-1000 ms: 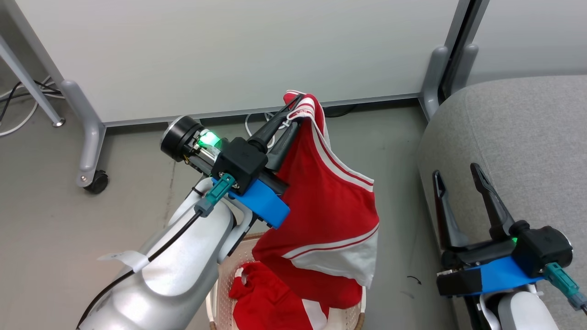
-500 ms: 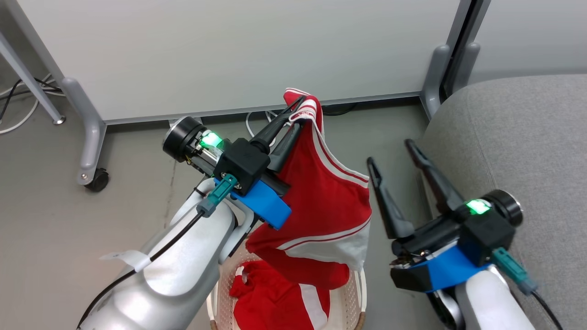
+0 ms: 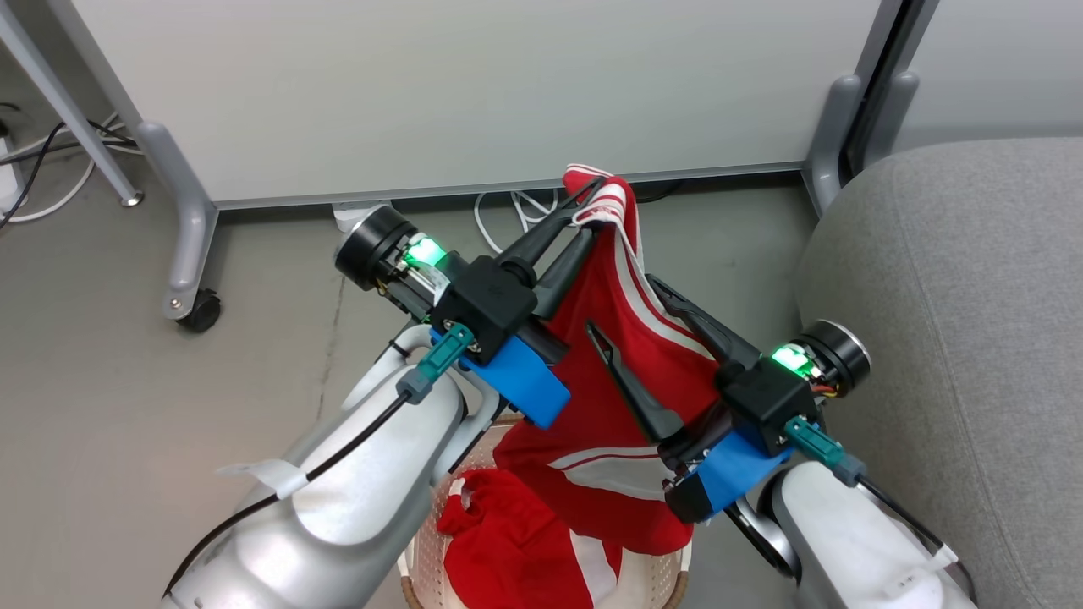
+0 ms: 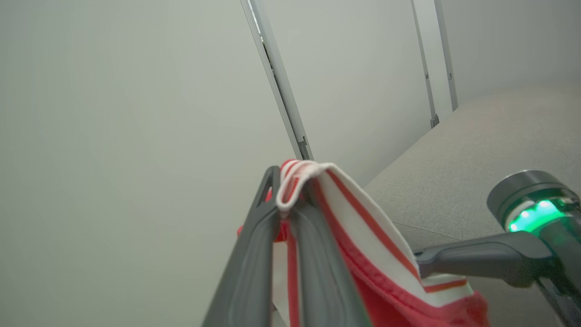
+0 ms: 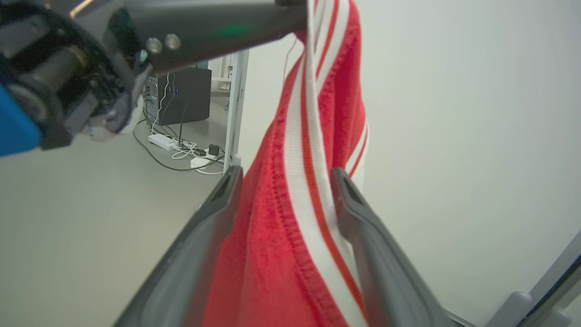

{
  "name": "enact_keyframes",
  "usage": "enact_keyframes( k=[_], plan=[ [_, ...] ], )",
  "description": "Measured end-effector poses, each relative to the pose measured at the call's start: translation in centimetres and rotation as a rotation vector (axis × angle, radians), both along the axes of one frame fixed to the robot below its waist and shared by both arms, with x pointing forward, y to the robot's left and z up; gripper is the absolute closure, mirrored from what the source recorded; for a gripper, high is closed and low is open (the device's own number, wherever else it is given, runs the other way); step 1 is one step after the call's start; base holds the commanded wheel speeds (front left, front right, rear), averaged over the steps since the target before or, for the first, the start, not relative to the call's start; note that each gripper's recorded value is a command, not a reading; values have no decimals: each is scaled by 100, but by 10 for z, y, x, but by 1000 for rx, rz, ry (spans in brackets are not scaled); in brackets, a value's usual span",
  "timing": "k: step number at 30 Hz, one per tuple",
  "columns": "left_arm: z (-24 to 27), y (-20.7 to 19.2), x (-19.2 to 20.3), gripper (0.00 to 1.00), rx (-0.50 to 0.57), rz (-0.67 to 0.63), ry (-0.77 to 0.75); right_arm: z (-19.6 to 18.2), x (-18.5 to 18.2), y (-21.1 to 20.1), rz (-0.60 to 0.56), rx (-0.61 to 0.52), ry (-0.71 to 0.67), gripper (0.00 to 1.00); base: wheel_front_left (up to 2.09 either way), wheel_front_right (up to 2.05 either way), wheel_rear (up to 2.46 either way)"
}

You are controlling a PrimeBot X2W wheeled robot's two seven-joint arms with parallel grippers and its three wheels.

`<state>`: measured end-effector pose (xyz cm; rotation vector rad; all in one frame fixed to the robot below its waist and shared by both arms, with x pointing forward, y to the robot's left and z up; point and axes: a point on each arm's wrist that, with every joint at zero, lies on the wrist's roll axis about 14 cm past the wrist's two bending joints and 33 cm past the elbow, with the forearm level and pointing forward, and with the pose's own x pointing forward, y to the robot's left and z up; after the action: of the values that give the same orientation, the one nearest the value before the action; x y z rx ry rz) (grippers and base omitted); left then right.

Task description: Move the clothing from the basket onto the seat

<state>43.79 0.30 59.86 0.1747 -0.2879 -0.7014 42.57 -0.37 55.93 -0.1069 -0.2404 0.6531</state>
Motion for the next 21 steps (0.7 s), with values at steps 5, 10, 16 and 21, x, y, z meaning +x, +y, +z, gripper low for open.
enact_keyframes(
  k=[5,10,16,21],
  plan=[
    [-2,-4,-2,100,-3,-12,5,-9,10,13,22,-34,26,0,0,0,0],
    [0,-5,-4,100,-5,-15,3,-30,17,15,7,-56,99,100,0,0,0],
    [1,-5,-6,100,-7,-19,0,-28,19,19,9,-45,104,100,0,0,0],
    [3,-6,-6,100,-9,-21,-3,-27,19,19,7,-35,105,100,0,0,0]
  ],
)
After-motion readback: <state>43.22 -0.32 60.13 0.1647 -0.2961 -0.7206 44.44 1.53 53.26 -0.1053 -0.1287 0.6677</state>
